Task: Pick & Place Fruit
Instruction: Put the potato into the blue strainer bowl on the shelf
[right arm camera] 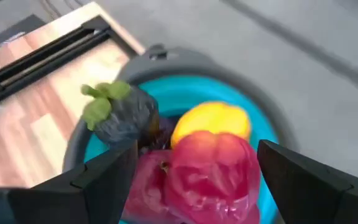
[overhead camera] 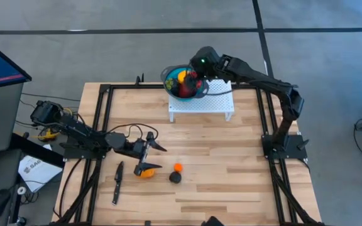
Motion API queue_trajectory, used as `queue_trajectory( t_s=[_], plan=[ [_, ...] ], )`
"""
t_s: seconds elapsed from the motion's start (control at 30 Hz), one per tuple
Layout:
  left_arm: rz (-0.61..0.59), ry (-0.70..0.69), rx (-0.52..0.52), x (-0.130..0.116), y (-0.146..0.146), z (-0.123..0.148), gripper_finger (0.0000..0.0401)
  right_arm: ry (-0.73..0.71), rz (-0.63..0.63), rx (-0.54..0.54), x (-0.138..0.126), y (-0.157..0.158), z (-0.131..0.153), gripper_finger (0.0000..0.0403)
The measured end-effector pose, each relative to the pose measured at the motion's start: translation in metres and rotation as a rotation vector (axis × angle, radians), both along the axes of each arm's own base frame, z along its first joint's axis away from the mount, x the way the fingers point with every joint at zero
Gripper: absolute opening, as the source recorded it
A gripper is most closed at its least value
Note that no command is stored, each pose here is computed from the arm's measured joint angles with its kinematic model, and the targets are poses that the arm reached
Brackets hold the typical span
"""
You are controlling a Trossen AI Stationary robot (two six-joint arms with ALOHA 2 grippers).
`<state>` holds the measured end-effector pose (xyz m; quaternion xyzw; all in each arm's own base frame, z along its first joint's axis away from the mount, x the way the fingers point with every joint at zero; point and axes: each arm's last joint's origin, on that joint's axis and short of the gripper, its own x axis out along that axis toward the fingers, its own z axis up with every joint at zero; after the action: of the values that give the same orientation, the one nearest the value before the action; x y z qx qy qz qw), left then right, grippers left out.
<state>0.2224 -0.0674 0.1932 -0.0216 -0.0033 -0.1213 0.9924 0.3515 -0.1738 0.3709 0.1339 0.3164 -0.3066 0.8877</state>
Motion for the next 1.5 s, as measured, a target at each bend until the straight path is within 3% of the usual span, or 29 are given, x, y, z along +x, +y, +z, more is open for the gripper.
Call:
queue_trajectory(
  t_s=[0.23, 0.37, 0.5, 0.73, 0.97, 1.1, 1.2, 1.33, 1.5],
  plan=[
    [0.059, 0.073, 0.001, -0.001, -0.001, -0.007, 0.0319, 0.062, 0.034, -0.233, -0.011, 0.058, 0.034, 0.0310],
    [0.076, 0.074, 0.010, -0.002, -0.005, -0.007, 0.0319, 0.085, 0.065, -0.295, -0.020, 0.090, 0.042, 0.0306],
    [0.069, 0.071, 0.030, -0.003, -0.008, -0.007, 0.0319, 0.123, 0.124, -0.324, -0.030, 0.122, 0.032, 0.0306],
    [0.125, 0.106, 0.056, -0.003, -0.007, -0.011, 0.0319, 0.147, 0.225, -0.342, -0.053, 0.178, -0.026, 0.0306],
    [0.123, 0.140, 0.071, -0.004, -0.007, -0.015, 0.0319, -0.088, 0.378, -0.264, -0.075, 0.244, -0.105, 0.0306],
    [0.100, 0.244, 0.114, -0.007, -0.012, -0.025, 0.0319, -0.216, 0.548, -0.205, -0.084, 0.284, -0.142, 0.0306],
    [0.051, 0.336, 0.149, -0.009, -0.023, -0.027, 0.0319, -0.210, 0.638, -0.190, -0.088, 0.307, -0.170, 0.0306],
    [-0.007, 0.484, 0.171, -0.011, -0.043, -0.021, 0.0319, -0.279, 0.636, -0.119, -0.077, 0.327, -0.192, 0.0306],
    [-0.038, 0.674, 0.215, -0.022, -0.071, -0.007, 0.0319, -0.311, 0.626, -0.103, -0.059, 0.337, -0.220, 0.0306]
  ],
)
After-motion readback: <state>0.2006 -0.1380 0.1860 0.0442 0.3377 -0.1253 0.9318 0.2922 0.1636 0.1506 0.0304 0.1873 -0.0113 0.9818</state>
